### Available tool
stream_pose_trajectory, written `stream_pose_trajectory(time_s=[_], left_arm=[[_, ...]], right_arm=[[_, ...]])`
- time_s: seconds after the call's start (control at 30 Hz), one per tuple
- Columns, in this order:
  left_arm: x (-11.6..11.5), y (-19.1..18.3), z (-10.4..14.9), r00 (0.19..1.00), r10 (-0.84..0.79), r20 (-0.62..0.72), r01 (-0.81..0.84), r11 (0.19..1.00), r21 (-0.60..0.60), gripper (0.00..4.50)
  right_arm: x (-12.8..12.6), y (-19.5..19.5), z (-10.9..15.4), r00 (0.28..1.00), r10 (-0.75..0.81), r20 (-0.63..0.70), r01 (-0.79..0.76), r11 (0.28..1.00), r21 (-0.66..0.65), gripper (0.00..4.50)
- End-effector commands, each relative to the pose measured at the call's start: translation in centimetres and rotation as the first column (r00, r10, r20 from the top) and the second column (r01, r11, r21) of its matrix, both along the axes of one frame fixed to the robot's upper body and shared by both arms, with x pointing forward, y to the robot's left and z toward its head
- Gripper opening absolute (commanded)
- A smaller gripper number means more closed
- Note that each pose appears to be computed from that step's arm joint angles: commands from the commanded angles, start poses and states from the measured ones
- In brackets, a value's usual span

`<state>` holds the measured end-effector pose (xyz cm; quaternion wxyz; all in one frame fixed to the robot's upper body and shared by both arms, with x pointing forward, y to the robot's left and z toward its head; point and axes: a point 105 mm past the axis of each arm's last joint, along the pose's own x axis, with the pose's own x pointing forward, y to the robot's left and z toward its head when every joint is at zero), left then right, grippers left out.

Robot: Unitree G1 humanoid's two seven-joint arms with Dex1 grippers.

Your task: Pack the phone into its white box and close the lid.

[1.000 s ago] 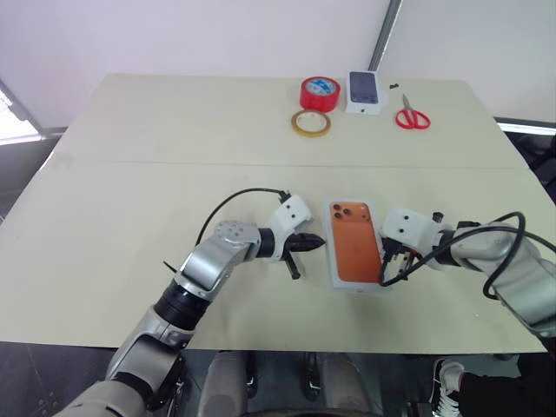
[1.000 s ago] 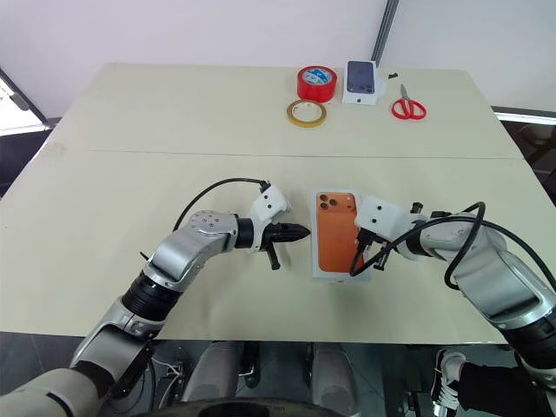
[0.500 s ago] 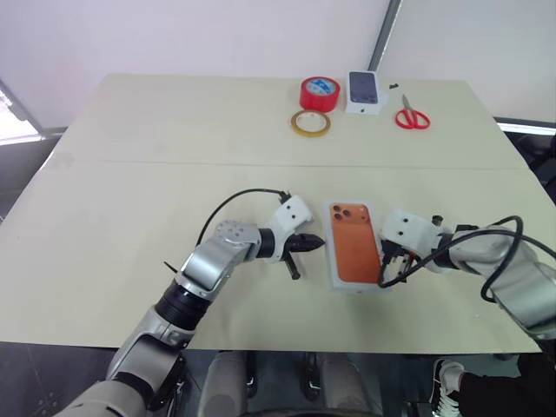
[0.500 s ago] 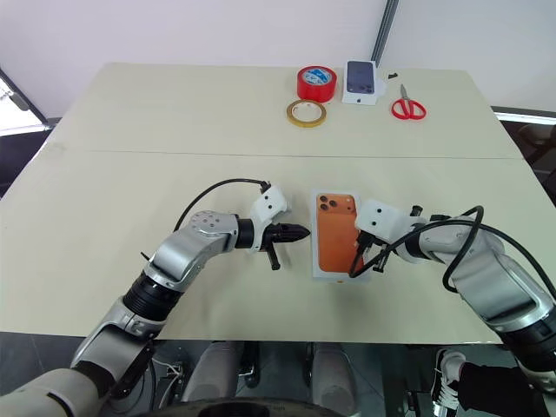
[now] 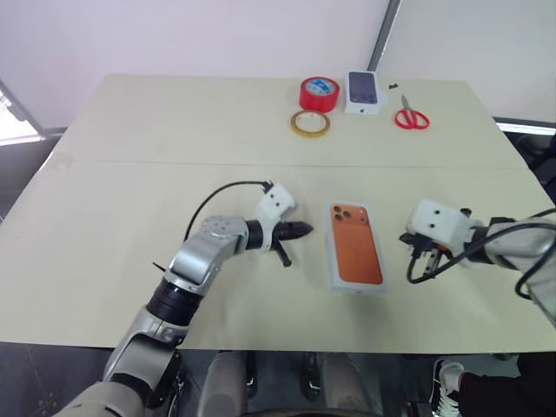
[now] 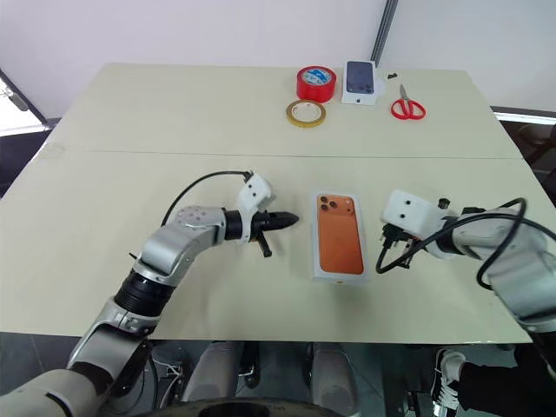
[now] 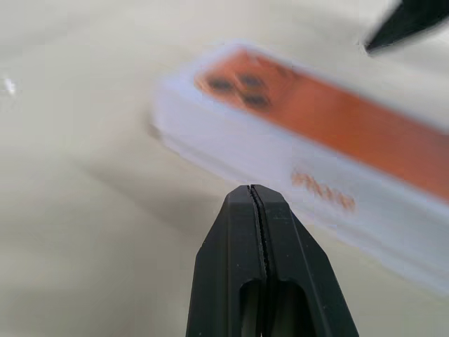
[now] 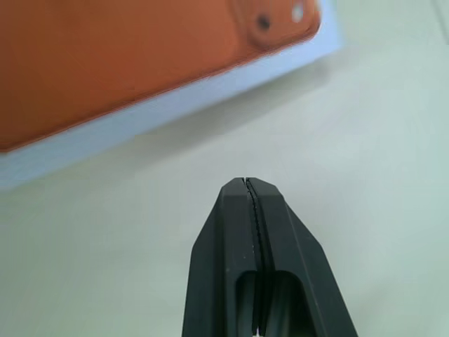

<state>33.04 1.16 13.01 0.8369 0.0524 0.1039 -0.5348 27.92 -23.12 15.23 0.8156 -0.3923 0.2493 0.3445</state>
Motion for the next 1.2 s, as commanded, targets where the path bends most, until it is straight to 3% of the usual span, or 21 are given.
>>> stream_pose_trajectory(time_s=[0.03,0.17,0.5,0.7,0.97,1.2], left_arm=[[-0.3,-1.5,2.7,0.995,-0.053,0.080,0.056,0.998,-0.042,0.00],[-0.4,-3.1,0.8,0.994,-0.083,0.066,0.081,0.996,0.030,0.00],[-1.7,-4.2,-3.0,0.989,-0.145,0.020,0.140,0.978,0.157,0.00],[-1.0,-3.1,-2.0,0.995,-0.087,0.037,0.083,0.991,0.104,0.00],[0.8,5.4,2.9,0.968,0.205,0.143,-0.200,0.979,-0.045,0.00],[-0.1,14.8,3.2,0.853,0.487,0.191,-0.490,0.871,-0.033,0.00]], right_arm=[[-1.8,1.7,1.0,0.995,0.095,-0.031,-0.091,0.990,0.108,0.01],[-3.3,3.0,-0.5,0.987,0.124,-0.098,-0.106,0.979,0.172,0.01],[-5.3,3.5,-3.9,0.977,0.113,-0.183,-0.091,0.988,0.125,0.01],[-4.2,2.8,-3.1,0.989,0.080,-0.121,-0.067,0.992,0.110,0.01],[2.0,-1.0,0.4,0.982,-0.133,0.134,0.111,0.981,0.157,0.01],[6.1,-2.4,3.0,0.945,-0.264,0.195,0.166,0.897,0.409,0.01]])
